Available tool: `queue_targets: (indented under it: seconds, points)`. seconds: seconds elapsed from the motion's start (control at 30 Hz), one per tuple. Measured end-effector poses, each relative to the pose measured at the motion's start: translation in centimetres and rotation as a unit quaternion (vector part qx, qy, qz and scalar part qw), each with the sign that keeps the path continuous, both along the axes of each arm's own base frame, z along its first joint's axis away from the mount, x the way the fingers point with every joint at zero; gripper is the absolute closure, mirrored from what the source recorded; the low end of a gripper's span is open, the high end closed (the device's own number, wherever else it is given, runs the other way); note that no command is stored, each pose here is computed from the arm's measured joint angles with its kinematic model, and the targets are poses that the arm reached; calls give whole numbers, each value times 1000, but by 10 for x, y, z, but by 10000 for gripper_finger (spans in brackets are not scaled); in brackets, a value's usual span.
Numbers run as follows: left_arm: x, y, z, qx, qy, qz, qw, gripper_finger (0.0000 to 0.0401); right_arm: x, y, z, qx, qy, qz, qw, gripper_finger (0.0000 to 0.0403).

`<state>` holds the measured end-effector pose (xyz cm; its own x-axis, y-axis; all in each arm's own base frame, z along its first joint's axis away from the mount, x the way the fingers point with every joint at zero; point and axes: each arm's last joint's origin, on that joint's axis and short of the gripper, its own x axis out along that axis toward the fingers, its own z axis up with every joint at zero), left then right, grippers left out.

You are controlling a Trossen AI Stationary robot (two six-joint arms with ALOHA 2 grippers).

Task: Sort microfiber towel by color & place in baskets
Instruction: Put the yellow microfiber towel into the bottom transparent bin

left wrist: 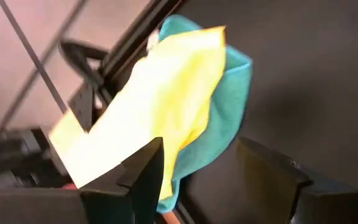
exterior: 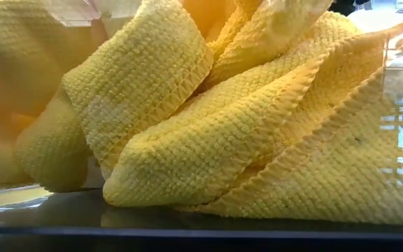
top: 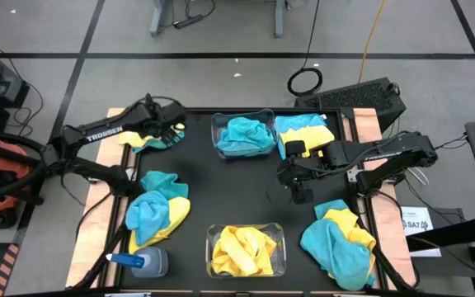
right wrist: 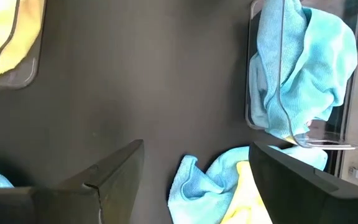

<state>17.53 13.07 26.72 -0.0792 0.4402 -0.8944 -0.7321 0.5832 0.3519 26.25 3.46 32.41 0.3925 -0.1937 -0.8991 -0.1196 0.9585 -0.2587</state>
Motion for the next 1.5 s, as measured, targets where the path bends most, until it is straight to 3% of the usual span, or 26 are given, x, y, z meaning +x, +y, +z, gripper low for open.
queue_targets:
  seconds: [0.33,0.73,1.03,1.33,1.5]
  points:
    - [-26,33,-21,-50,5,64,997,196,0,0,-16,-4,16,3,1000,122]
    - [-25,62,-59,-108,65,107,986,196,0,0,-18,-3,14,3,1000,122]
    - [-31,79,-69,-101,60,136,984,201,0,0,-18,-3,14,2,1000,122]
    - [-37,84,-71,-124,39,140,982,252,0,0,-18,-3,13,3,1000,122]
    - [-37,83,-77,-160,48,132,977,314,0,0,-18,-3,13,2,1000,122]
